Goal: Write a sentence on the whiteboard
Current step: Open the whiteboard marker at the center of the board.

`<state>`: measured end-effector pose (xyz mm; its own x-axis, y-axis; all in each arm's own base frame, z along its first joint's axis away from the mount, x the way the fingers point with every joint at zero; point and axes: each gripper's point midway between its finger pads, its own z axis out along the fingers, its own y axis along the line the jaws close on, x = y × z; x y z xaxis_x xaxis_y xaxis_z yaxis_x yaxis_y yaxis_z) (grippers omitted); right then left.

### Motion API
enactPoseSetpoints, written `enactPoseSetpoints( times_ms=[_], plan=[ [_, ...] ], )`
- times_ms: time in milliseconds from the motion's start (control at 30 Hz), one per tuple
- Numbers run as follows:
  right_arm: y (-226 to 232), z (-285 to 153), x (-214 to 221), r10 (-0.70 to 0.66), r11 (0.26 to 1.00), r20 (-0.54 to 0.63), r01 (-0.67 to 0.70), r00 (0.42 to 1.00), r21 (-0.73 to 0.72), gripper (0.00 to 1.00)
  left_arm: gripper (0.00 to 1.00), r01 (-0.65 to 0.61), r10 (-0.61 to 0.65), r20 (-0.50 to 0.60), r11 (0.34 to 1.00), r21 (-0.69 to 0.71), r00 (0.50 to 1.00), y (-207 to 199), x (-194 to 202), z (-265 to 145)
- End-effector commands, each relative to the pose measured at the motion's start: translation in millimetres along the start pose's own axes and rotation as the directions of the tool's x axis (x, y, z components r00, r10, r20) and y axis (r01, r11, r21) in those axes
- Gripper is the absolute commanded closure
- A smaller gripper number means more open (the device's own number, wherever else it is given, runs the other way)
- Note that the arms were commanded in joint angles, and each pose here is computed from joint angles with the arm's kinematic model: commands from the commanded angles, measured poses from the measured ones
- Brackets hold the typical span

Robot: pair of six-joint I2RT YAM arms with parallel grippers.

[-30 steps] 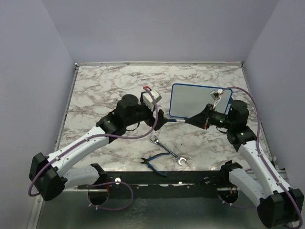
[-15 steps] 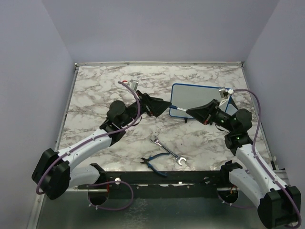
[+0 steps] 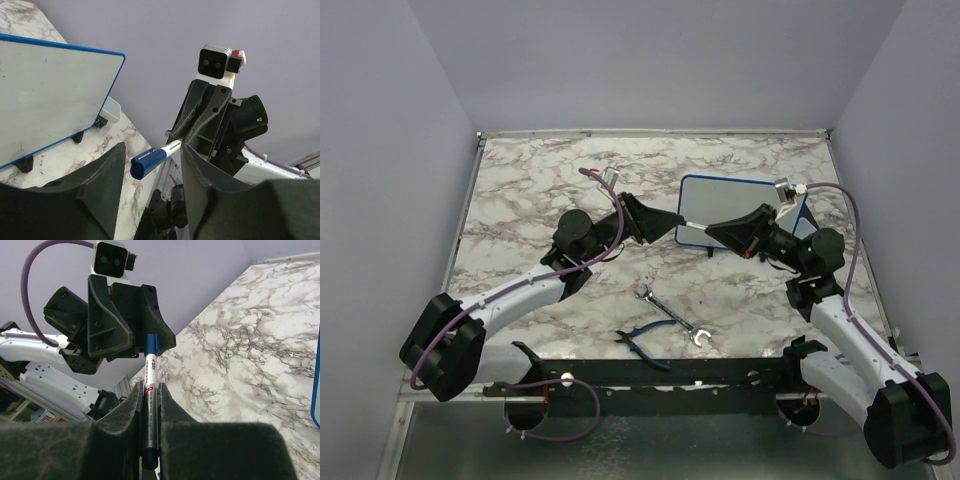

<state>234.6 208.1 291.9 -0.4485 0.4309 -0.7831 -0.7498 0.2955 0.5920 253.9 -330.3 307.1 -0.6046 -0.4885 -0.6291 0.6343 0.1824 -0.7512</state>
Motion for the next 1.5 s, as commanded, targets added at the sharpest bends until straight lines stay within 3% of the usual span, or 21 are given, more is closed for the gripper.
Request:
enactPoseSetpoints(
  times_ms=[0,133,367,967,1467],
  plan=[
    [7,5,-11,-0.025,0.999,0.039,0.026,0.999,-0.027,1.00,0.54,0.003,-0.003,-0.002,0.997,0.073,1.000,-18,-4,5],
    [7,5,-11,-0.024,0.999,0.042,0.026,0.999,-0.027,1.00,0.63,0.019,-0.019,0.005,0.997,0.080,1.000,-18,-4,5],
    [6,3,-10,-0.031,0.999,0.052,0.032,0.998,-0.022,1.00,1.00,0.070,-0.073,0.024,0.992,0.103,0.997,-19,-5,5],
    [27,-10,-14,-0.085,0.994,0.108,0.091,0.991,-0.057,1.00,1.00,0.148,-0.160,0.098,0.982,0.120,0.982,-16,-44,-21],
    [19,-22,-2,-0.126,0.990,0.015,0.125,0.992,0.064,1.00,1.00,0.119,-0.134,0.184,0.989,0.089,0.974,1,-88,-56]
  ],
)
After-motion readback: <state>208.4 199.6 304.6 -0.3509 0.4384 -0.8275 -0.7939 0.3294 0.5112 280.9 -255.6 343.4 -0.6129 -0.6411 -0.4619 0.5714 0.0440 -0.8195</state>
